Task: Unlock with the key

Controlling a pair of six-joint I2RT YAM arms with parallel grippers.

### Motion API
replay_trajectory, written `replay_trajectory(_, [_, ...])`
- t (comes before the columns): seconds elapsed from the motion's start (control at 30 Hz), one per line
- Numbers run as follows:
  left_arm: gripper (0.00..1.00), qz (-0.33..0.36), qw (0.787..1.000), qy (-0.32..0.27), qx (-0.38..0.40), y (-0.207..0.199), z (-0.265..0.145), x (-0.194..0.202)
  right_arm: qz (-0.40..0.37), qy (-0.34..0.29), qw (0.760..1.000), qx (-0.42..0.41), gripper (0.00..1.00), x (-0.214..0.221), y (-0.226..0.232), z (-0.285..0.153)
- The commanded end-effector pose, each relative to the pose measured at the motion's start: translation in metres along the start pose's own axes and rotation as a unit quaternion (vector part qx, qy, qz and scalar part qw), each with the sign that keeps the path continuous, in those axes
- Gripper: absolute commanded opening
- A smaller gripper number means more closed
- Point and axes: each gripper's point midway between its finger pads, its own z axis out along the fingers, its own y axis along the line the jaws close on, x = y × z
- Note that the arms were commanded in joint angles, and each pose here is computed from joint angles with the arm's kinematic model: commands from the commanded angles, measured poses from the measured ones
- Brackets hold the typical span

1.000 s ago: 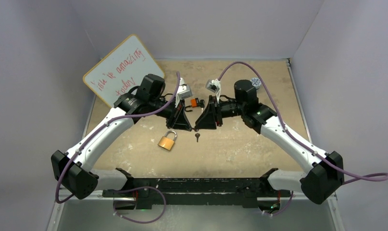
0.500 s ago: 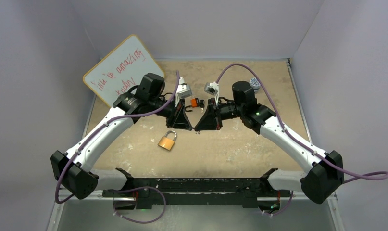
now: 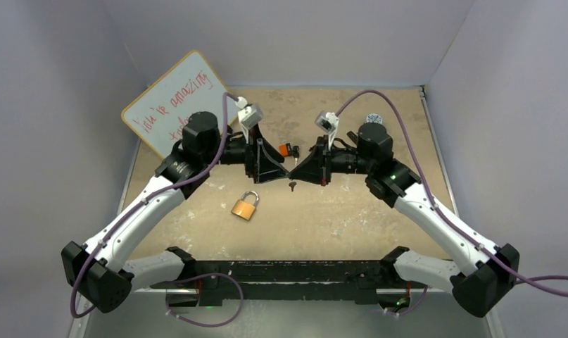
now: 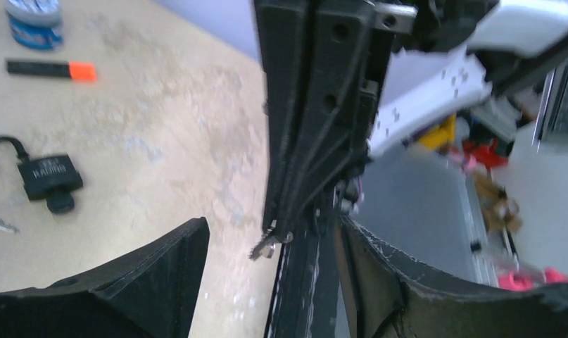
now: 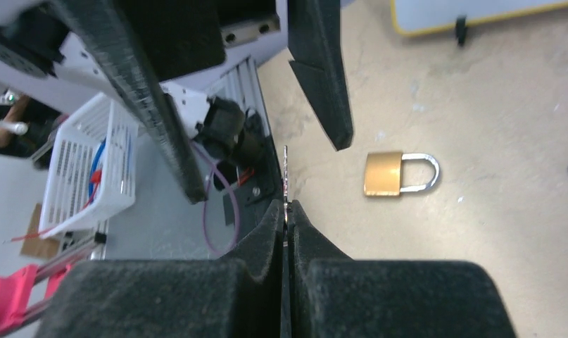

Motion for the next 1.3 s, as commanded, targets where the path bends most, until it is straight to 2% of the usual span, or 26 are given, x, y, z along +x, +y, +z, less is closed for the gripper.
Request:
replay_trajectory(0.0, [0.67, -0.007, 0.98, -0.197, -0.005, -0.017, -0.011, -0.085, -0.034, -0.112, 0.992, 0.035, 0.0, -0.053, 0.017, -0.017])
replay_trajectory(0.1, [0.66, -0.075, 0.963, -0.252, -0.056, -0.001, -0.018, -0.104, -0.029, -0.151, 0.988, 0.031, 0.0, -0.068, 0.026, -0.023])
replay_trajectory(0.2, [0.64, -0.189, 0.933, -0.291, -0.095, 0.017, -0.024, -0.111, -0.03, -0.184, 0.982, 0.025, 0.0, -0.082, 0.032, -0.026])
replay_trajectory(0.3, [0.64, -0.282, 0.902, -0.309, -0.108, 0.027, -0.027, -0.113, -0.035, -0.198, 0.978, 0.056, 0.0, -0.091, 0.022, -0.028])
replay_trajectory(0.43, [0.65, -0.38, 0.862, -0.294, -0.161, 0.046, -0.027, -0.1, -0.049, -0.174, 0.978, 0.102, 0.0, -0.093, 0.0, -0.021])
replay_trajectory(0.63, [0.61, -0.448, 0.827, -0.243, -0.237, 0.081, -0.014, -0.069, -0.085, -0.125, 0.968, 0.202, 0.0, -0.091, -0.028, -0.005])
replay_trajectory(0.8, [0.53, -0.469, 0.81, -0.215, -0.277, 0.101, -0.007, -0.048, -0.114, -0.084, 0.952, 0.27, 0.0, -0.079, -0.041, 0.008])
replay_trajectory(0.9, [0.36, -0.464, 0.807, -0.214, -0.295, 0.11, -0.009, -0.041, -0.132, -0.058, 0.943, 0.298, 0.0, -0.071, -0.046, 0.011])
replay_trajectory(0.97, [0.31, -0.461, 0.808, -0.208, -0.301, 0.113, -0.007, -0.037, -0.141, -0.04, 0.937, 0.317, 0.0, -0.064, -0.053, 0.015])
replay_trajectory(1.07, [0.3, -0.46, 0.809, -0.19, -0.313, 0.119, -0.004, -0.03, -0.152, -0.021, 0.93, 0.335, 0.0, -0.055, -0.059, 0.02])
replay_trajectory(1.17, [0.37, -0.459, 0.808, -0.182, -0.321, 0.122, -0.003, -0.026, -0.16, -0.008, 0.922, 0.354, 0.0, -0.05, -0.066, 0.022])
replay_trajectory(1.27, [0.39, -0.459, 0.809, -0.178, -0.322, 0.124, -0.001, -0.023, -0.166, -0.004, 0.915, 0.367, 0.0, -0.051, -0.072, 0.022])
